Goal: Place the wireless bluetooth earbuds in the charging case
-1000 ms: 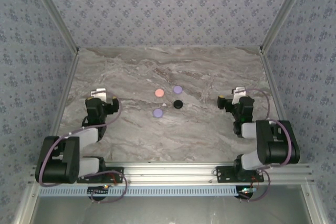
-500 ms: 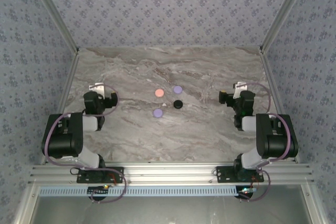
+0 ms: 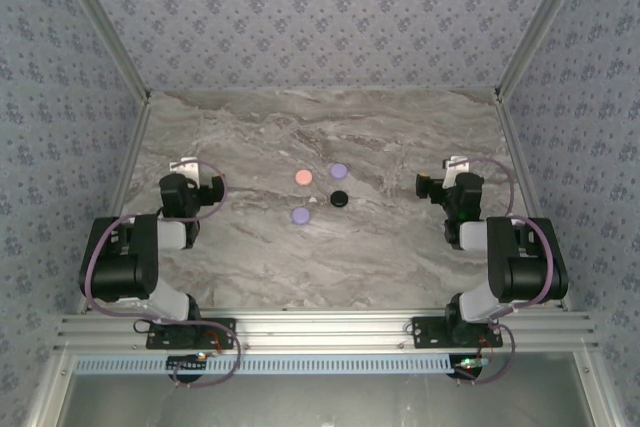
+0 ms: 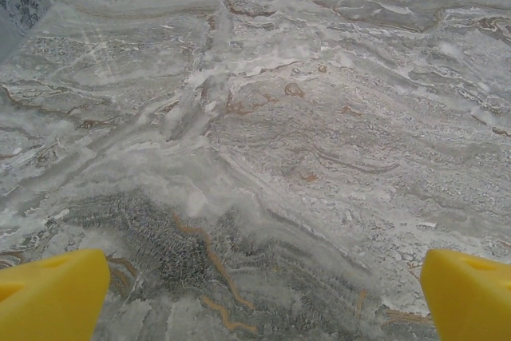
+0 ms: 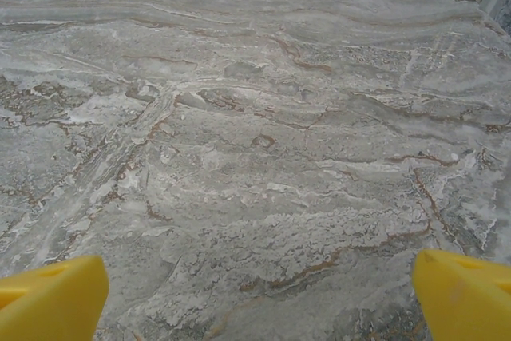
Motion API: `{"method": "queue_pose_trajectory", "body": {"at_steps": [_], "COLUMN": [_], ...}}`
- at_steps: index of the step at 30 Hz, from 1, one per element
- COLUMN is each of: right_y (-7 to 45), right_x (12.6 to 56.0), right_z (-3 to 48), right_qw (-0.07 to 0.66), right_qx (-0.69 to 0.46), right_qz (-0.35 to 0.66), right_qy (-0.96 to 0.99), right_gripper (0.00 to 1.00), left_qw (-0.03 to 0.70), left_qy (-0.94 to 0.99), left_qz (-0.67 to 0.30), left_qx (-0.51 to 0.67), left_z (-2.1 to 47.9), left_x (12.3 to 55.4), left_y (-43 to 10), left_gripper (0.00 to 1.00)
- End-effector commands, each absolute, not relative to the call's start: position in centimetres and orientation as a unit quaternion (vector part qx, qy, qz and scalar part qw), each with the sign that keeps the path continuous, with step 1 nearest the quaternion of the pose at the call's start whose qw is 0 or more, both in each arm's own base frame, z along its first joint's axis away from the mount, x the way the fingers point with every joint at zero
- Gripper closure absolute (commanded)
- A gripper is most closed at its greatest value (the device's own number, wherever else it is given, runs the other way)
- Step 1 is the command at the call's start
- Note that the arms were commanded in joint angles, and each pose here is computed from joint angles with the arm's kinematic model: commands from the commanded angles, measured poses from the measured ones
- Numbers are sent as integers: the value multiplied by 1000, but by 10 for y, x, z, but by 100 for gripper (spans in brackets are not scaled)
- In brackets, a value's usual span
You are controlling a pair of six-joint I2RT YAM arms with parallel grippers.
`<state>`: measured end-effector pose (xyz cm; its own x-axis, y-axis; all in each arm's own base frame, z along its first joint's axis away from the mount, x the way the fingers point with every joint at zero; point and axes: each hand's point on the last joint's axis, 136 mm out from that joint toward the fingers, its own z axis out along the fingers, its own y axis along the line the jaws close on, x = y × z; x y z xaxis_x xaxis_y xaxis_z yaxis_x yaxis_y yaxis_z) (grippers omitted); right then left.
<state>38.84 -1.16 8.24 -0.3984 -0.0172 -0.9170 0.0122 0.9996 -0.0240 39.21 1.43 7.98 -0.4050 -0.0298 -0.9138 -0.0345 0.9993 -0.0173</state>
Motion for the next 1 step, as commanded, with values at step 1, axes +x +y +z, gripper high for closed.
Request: {"method": "queue_pose_trajectory", "body": {"at_steps": [1], "right_y": [-15], "right_x": [391], "right_z": [83], "right_qw": [548], "right_qx": [5], "right_qz": [-20], "right_qy": [836], "right_gripper": [0], "left_qw": [556], "left_qy": [831], "left_qz": [-8], "left_qx": [-18], "left_z": [89], "left_x": [398], "left_y": [10], "left_gripper": [1]}}
